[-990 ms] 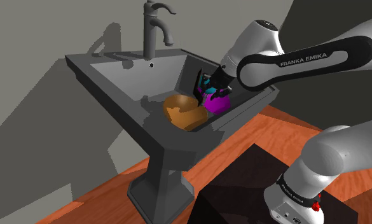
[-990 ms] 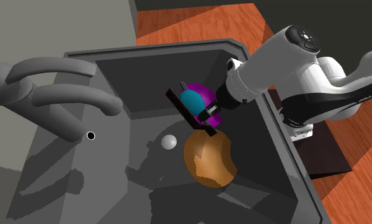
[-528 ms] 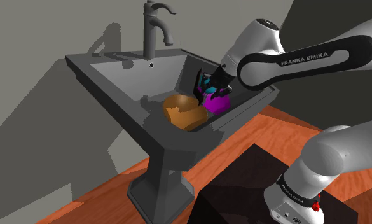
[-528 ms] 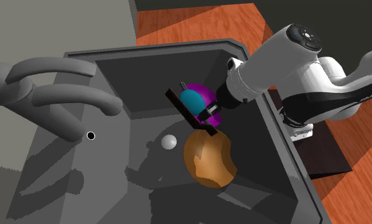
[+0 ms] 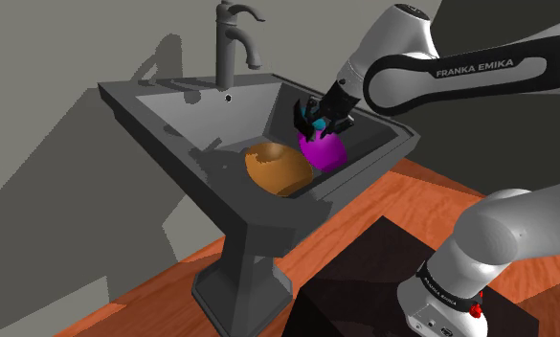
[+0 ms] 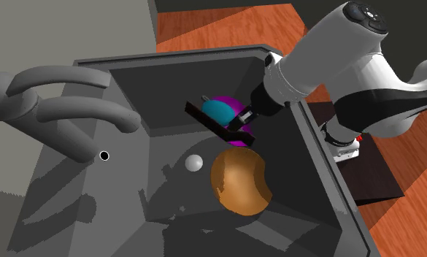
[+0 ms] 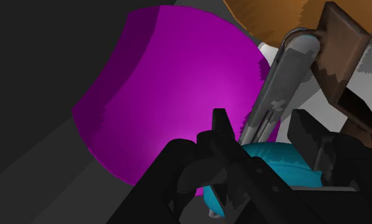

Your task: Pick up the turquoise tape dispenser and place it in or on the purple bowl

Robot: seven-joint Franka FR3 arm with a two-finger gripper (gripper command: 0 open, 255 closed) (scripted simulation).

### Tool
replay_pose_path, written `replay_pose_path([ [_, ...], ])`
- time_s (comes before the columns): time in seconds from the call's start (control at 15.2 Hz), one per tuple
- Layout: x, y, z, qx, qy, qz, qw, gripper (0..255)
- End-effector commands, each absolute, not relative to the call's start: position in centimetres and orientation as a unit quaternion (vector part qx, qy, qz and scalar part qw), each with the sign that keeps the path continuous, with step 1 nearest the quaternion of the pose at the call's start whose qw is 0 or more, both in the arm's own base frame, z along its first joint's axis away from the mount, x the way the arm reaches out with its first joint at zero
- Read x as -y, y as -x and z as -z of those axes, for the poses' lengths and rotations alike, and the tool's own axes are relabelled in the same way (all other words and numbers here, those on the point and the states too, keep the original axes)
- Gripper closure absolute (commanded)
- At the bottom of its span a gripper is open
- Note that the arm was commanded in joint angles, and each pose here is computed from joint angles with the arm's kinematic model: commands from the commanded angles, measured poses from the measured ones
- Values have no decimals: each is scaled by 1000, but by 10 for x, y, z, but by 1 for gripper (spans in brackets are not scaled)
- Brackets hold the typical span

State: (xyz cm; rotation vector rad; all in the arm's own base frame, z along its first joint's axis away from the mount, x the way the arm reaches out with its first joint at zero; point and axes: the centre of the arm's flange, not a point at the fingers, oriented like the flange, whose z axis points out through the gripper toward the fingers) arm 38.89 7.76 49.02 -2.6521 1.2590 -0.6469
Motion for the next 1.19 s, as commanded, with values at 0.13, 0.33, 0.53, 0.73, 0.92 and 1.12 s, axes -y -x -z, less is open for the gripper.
replay_pose_path([
  [0.13, -78, -389, -512, -418, 880, 215, 68, 255],
  [0.33, -78, -389, -528, -418, 880, 215, 68, 255],
  [0.53, -78, -389, -543, -418, 880, 215, 68, 255],
  [0.73, -78, -389, -559, -418, 880, 215, 68, 255],
  [0.92, -78, -389, -575, -418, 880, 215, 68, 255],
  [1.12, -56, -375, -573, -418, 880, 215, 68, 255],
])
